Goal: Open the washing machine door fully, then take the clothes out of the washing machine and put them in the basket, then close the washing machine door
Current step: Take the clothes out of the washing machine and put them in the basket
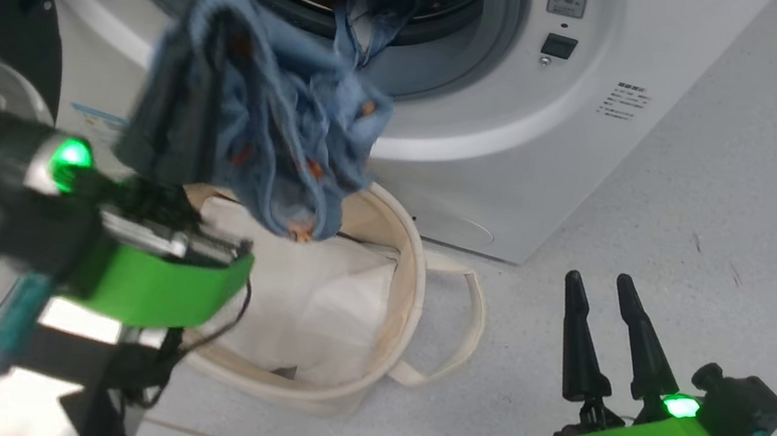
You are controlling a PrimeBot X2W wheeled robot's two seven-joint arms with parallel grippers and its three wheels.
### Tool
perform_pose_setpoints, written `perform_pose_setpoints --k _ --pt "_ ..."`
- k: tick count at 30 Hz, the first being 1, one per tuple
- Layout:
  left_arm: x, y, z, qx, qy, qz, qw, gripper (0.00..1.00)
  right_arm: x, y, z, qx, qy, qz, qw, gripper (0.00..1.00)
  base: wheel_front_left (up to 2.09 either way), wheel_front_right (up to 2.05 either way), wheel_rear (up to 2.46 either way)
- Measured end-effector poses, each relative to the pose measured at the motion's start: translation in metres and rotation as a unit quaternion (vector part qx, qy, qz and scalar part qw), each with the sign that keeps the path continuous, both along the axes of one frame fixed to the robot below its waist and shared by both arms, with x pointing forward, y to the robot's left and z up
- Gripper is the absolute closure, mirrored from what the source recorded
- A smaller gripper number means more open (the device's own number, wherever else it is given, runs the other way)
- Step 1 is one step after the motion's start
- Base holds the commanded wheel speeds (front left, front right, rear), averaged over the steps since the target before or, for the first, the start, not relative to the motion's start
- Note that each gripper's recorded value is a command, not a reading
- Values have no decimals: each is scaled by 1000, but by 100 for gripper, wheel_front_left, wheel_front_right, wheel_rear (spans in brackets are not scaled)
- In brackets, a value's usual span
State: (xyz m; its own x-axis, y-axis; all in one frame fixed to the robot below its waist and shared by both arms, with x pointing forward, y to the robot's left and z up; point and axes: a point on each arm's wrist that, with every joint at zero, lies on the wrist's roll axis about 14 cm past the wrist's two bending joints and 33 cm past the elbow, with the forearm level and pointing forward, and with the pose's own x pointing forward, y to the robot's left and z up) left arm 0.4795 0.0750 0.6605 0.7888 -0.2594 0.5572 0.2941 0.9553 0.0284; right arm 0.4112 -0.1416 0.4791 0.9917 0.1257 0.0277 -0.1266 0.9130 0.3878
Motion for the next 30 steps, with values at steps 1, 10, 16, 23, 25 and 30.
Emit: perform_pose_setpoints --k 1,10,16,23,25,30 --pt "3 -3 -15 11 21 -5 1000 100 0 -1 -1 0 1 -2 1000 0 0 0 0" --pt "-14 22 -231 96 328 32 939 100 0 -12 -7 3 11 -18 1000 0 0 0 0" --pt "-17 22 -278 113 389 18 914 100 8 -14 -15 2 18 -20 1000 0 0 0 0" --pt "10 -3 -289 127 386 -25 913 100 22 -14 -22 -3 22 -18 1000 0 0 0 0" --pt "17 -11 -297 127 390 -40 911 100 24 -18 -28 -4 28 -23 999 0 0 0 0" --pt "37 -23 -320 134 397 -68 906 100 32 -25 -47 -10 47 -31 998 0 0 0 0"
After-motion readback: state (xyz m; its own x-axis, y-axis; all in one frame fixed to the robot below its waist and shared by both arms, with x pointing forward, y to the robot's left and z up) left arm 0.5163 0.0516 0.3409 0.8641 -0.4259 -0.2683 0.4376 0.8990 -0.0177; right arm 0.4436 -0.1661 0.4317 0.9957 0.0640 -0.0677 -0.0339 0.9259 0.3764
